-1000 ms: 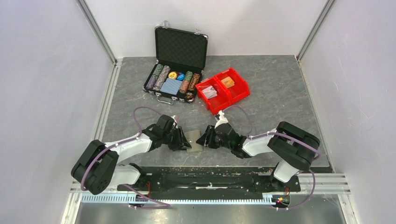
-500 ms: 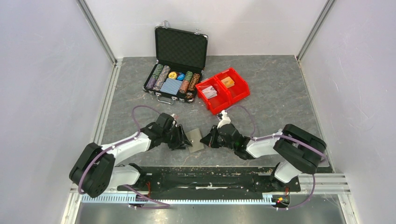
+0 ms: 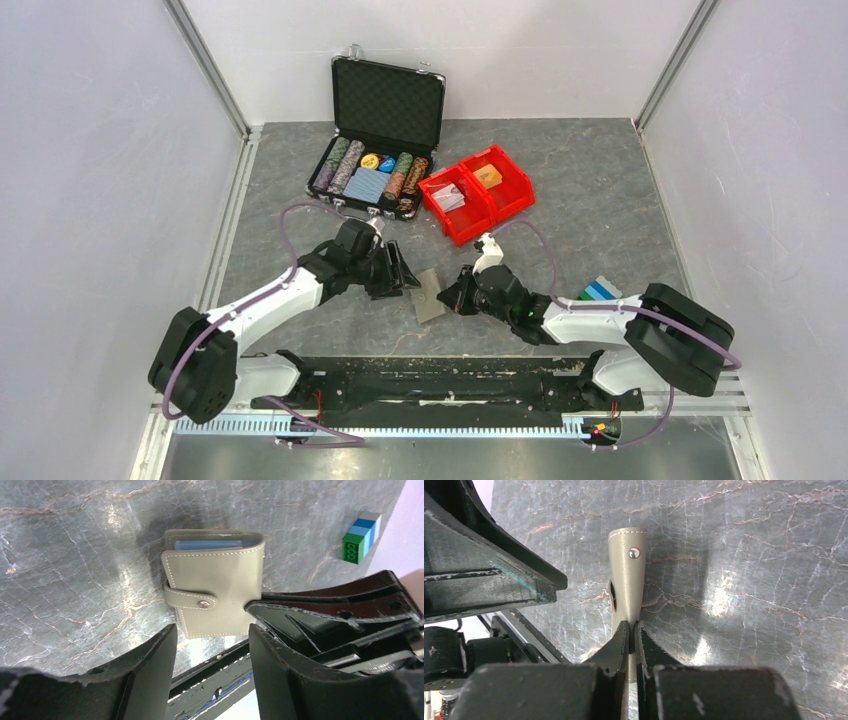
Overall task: Take the credit cards out of the card holder
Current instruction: Open the card holder at the center of the board.
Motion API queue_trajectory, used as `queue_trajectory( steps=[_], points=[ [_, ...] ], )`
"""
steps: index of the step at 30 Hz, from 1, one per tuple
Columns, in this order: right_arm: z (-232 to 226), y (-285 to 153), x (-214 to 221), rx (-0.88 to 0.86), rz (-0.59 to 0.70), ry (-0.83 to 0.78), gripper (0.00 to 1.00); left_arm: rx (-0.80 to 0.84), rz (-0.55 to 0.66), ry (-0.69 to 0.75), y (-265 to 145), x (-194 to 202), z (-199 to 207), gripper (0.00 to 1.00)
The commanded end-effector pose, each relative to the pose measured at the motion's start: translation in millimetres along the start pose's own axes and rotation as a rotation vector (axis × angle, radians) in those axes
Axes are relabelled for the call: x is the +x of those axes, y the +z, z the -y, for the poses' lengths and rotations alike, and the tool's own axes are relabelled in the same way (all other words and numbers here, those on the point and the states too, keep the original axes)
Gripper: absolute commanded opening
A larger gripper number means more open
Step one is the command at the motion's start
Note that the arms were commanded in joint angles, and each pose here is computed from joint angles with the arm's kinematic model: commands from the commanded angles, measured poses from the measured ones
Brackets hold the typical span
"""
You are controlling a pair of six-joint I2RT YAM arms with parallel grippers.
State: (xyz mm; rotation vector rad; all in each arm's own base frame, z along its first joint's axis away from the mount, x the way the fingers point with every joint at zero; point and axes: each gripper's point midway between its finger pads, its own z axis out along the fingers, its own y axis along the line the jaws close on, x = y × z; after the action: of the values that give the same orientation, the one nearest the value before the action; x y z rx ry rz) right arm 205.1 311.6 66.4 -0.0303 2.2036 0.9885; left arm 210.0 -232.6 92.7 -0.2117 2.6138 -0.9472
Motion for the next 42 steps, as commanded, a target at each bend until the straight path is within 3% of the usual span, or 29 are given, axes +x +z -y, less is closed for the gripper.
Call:
queue_trajectory(
  steps=[1, 9, 19, 25, 29, 36, 42],
  points=[
    [-14.1, -1.7, -20.0, -0.001, 0.072, -0.048, 0.0, 0.023, -0.027, 0.004, 5.7, 2.1, 6.8, 0.61],
    [-24.0, -0.8, -18.9, -0.014, 0.072, -0.081, 0.0, 0.072, -0.088, -0.028, 23.2, 16.3, 3.7, 0.62],
    [-33.3, -3.8, -24.2, -0.034, 0.097, -0.104, 0.0, 0.01, -0.133, -0.046, 39.6, 26.1, -14.4, 0.59],
    [-32.3, -6.1, -22.6, -0.038, 0.096, -0.109, 0.0, -0.006, -0.139, -0.046, 43.4, 26.7, -17.3, 0.44],
    [-29.8, -7.1, -22.3, -0.033, 0.1, -0.112, 0.0, -0.036, -0.134, -0.045, 42.4, 27.8, -23.7, 0.26],
    [-20.5, -10.2, -21.6, -0.009, 0.11, -0.116, 0.0, -0.085, -0.131, -0.033, 38.8, 30.3, -35.1, 0.02],
    [-6.4, -13.4, -23.0, 0.04, 0.119, -0.13, 0.0, -0.119, -0.108, -0.013, 31.2, 28.9, -40.9, 0.02]
  ],
)
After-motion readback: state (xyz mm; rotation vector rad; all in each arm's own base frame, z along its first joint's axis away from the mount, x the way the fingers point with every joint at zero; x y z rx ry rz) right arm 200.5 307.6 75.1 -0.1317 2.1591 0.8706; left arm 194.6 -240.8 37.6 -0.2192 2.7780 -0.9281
